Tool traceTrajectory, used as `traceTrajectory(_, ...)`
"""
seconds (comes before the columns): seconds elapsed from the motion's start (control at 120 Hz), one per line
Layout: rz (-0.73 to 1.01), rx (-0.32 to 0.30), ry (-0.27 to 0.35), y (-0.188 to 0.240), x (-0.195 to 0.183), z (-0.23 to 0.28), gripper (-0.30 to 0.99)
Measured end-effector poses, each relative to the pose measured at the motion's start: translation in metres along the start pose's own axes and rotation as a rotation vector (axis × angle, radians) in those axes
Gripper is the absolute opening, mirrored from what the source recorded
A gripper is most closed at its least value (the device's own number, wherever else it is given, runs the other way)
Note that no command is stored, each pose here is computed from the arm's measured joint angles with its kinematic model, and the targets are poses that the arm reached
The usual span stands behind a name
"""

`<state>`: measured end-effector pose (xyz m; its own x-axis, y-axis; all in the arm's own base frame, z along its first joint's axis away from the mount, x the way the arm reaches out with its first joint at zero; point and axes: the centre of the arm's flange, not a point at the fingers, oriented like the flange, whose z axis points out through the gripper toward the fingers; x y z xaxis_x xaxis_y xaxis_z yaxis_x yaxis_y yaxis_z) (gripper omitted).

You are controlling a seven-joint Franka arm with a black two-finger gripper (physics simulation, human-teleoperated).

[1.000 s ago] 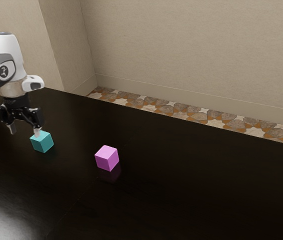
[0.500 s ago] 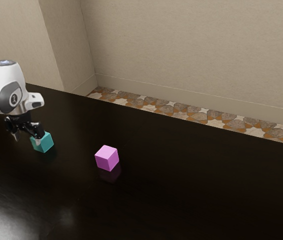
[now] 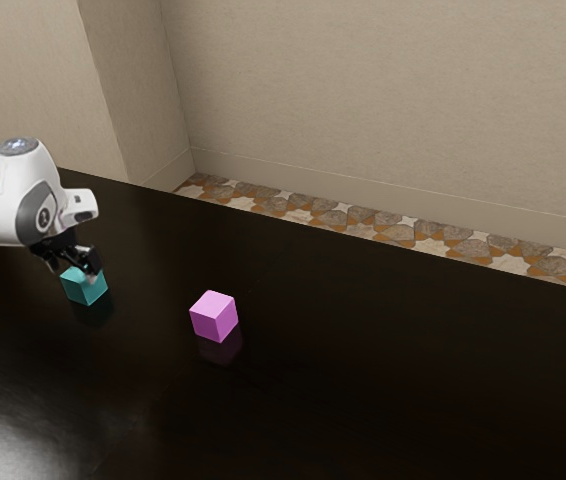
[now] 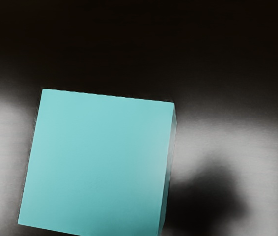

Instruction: Pick up the blue block with one arm, and put the blue block on the pink block with one arm

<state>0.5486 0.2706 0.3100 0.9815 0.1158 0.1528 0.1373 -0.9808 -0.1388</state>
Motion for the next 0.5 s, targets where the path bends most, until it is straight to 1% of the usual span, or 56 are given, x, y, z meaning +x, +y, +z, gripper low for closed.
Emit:
traceTrajectory(0.158,-0.012,0.001,0.038,-0.014,0.019,0.001,0.69)
traceTrajectory(0.242,-0.016,-0.01,0.045,-0.019,0.021,0.003,0.69)
traceTrajectory(0.392,-0.069,-0.091,0.064,-0.032,0.013,0.012,0.69)
traceTrajectory(0.5,-0.045,-0.118,0.067,-0.035,0.01,0.02,0.69)
